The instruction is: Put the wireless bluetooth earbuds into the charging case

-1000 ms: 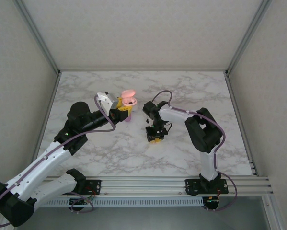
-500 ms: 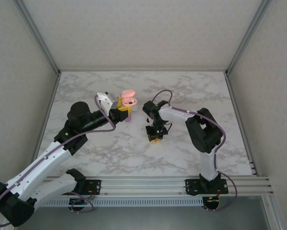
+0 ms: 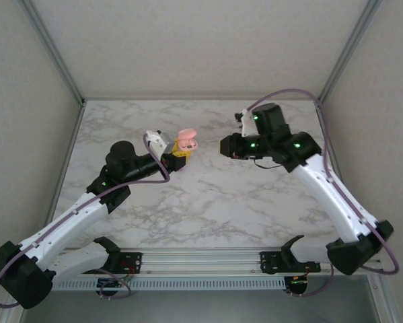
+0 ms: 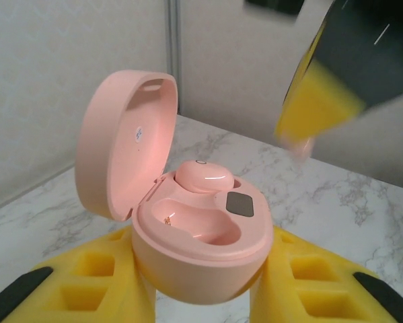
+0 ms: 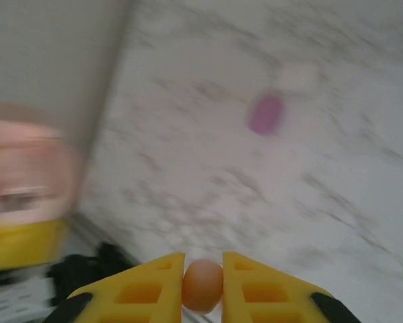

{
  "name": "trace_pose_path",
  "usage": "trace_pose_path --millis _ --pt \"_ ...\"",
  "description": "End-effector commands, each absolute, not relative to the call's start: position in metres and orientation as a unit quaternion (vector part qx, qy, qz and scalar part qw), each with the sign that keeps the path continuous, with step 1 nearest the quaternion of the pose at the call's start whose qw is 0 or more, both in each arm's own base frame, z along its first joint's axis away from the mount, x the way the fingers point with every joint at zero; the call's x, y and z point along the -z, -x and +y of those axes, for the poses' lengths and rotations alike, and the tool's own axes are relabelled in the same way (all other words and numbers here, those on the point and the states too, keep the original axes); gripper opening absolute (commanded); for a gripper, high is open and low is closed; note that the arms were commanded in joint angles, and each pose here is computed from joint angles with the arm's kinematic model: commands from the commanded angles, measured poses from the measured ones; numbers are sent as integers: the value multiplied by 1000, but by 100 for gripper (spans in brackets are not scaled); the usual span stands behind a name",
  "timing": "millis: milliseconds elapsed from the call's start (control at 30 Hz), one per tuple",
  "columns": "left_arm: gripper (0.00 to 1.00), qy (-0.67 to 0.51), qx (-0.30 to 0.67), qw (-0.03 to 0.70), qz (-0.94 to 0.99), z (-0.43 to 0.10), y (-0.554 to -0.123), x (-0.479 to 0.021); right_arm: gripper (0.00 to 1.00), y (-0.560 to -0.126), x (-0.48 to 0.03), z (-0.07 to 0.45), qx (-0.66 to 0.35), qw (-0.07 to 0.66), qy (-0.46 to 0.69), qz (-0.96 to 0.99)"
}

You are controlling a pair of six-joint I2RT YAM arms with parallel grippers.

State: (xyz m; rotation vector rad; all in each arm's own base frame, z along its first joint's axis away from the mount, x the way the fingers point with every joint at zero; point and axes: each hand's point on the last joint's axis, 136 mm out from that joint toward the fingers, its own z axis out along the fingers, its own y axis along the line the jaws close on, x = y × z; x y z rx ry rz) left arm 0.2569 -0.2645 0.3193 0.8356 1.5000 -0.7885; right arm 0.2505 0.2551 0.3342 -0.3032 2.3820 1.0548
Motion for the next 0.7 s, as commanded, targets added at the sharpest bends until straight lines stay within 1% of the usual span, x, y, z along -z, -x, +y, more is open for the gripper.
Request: trace_pose_path --millis 0,100,267,467,667 --pt "17 -386 363 594 605 -278 -249 -331 18 -237 -377 279 -483 246 136 830" --pt "18 -395 370 589 600 -285 -248 -331 18 -238 -390 291 -512 242 140 812" --pt "17 -399 376 586 596 -292 -248 -333 18 -243 -391 312 -538 223 145 800" --pt "17 -402 381 585 592 -297 -248 -335 18 -246 -381 330 -541 208 150 801" --pt "18 -396 383 589 591 -296 -248 -339 18 -249 -365 333 -522 197 147 817"
